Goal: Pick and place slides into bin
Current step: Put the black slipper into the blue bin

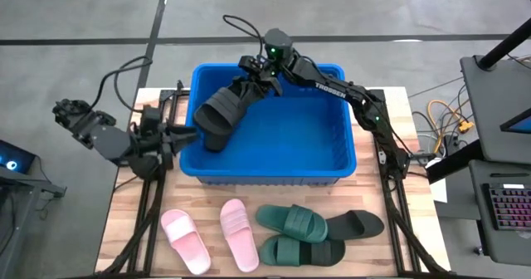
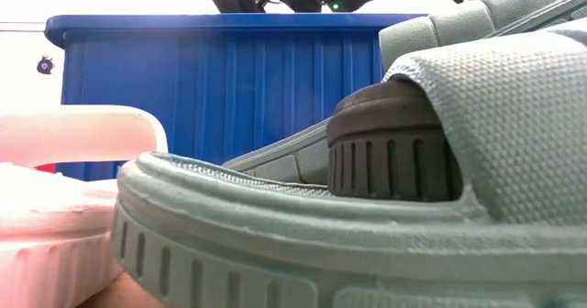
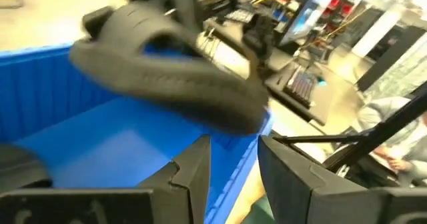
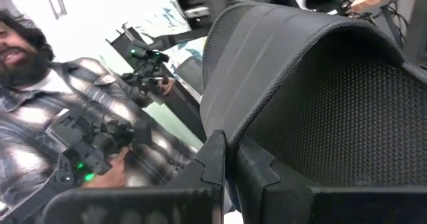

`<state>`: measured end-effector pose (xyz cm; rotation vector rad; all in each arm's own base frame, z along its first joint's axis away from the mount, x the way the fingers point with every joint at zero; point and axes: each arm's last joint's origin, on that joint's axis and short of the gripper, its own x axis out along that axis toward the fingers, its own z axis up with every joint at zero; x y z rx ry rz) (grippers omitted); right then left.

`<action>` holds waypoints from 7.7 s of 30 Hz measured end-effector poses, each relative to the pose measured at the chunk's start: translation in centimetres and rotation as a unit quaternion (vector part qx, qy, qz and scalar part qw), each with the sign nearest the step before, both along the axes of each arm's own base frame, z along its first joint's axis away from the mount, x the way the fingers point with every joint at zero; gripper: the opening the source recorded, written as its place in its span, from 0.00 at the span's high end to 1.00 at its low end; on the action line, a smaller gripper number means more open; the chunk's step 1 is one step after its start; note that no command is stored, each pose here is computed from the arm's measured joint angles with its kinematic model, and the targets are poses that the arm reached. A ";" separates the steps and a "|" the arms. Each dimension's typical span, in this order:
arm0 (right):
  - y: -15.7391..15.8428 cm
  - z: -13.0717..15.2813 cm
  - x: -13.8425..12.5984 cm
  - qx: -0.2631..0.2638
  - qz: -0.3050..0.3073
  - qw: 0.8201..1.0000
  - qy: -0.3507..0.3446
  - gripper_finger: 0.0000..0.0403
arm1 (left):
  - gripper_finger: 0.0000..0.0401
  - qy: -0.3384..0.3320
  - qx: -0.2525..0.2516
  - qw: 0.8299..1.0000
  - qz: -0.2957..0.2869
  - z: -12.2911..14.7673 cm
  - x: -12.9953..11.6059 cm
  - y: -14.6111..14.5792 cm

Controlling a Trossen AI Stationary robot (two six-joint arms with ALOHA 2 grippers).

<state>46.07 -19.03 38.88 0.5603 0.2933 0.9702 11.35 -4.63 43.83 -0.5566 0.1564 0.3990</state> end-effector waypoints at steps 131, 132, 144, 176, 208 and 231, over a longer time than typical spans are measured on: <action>7.1 7.0 -17.9 -0.119 -0.521 0.844 0.049 0.98 | 0.73 0.121 0.242 0.926 0.262 2.4 7.9 3.3; 7.2 6.8 -18.2 -0.112 -0.524 0.844 0.037 0.98 | 0.73 0.114 0.245 0.930 0.249 2.7 8.5 3.5; 8.3 5.3 -21.5 -0.041 -0.592 0.802 -0.073 0.98 | 0.73 0.084 0.311 0.926 0.199 3.0 14.6 5.2; 9.3 2.0 -22.1 0.053 -0.584 0.799 -0.137 0.98 | 0.73 -0.006 0.260 0.947 0.189 3.2 16.2 9.1; 8.6 1.7 -21.1 0.089 -0.618 0.763 -0.167 0.98 | 0.37 -0.038 0.217 0.956 0.193 3.3 15.8 11.7; 8.3 -0.3 -17.4 0.146 -0.587 0.775 -0.185 0.98 | 0.37 -0.097 0.181 0.952 0.229 4.0 15.2 13.6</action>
